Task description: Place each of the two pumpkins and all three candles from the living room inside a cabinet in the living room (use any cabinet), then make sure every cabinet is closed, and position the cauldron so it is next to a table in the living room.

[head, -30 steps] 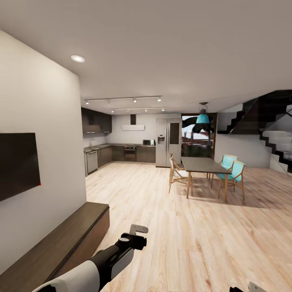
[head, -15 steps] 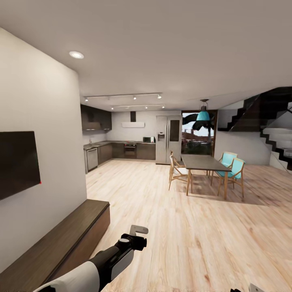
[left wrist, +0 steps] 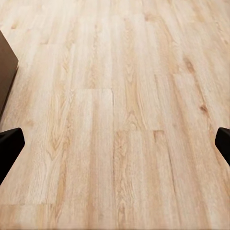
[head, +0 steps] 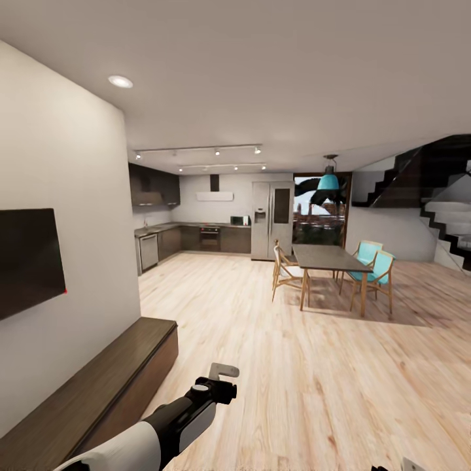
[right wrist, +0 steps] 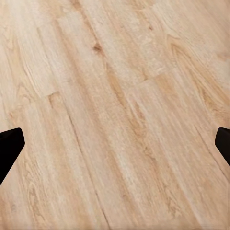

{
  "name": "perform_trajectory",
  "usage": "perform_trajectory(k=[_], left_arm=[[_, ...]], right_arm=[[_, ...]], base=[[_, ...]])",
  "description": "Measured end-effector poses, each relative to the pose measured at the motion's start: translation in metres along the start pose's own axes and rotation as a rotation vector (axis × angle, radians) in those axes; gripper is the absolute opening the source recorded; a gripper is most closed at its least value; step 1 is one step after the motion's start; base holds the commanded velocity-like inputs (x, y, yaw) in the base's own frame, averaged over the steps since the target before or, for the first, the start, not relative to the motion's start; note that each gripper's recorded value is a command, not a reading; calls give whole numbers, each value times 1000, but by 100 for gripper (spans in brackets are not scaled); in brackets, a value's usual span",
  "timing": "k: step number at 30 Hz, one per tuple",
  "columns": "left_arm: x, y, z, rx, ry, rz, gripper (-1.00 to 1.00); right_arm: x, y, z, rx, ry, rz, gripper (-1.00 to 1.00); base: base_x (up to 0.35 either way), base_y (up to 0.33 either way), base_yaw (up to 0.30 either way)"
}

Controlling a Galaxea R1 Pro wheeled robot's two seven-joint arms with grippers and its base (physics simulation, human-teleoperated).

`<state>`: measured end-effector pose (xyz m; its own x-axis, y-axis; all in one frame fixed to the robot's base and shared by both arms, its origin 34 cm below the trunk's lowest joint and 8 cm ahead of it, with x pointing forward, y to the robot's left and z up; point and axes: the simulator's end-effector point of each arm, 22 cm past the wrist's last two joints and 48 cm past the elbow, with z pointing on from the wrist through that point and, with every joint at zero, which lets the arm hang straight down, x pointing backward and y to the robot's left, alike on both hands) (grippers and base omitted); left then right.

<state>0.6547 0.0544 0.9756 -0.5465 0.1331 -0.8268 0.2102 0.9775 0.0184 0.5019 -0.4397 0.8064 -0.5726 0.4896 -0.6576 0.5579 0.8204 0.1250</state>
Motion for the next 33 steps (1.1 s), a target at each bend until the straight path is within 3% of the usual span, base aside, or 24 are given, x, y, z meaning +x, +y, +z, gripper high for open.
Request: perform_trajectory(k=[33], left_arm=[[27, -1, 15, 7, 55, -9, 100]], right_arm=[[21, -8, 9, 25, 47, -18, 100]], base=[[0, 0, 0]])
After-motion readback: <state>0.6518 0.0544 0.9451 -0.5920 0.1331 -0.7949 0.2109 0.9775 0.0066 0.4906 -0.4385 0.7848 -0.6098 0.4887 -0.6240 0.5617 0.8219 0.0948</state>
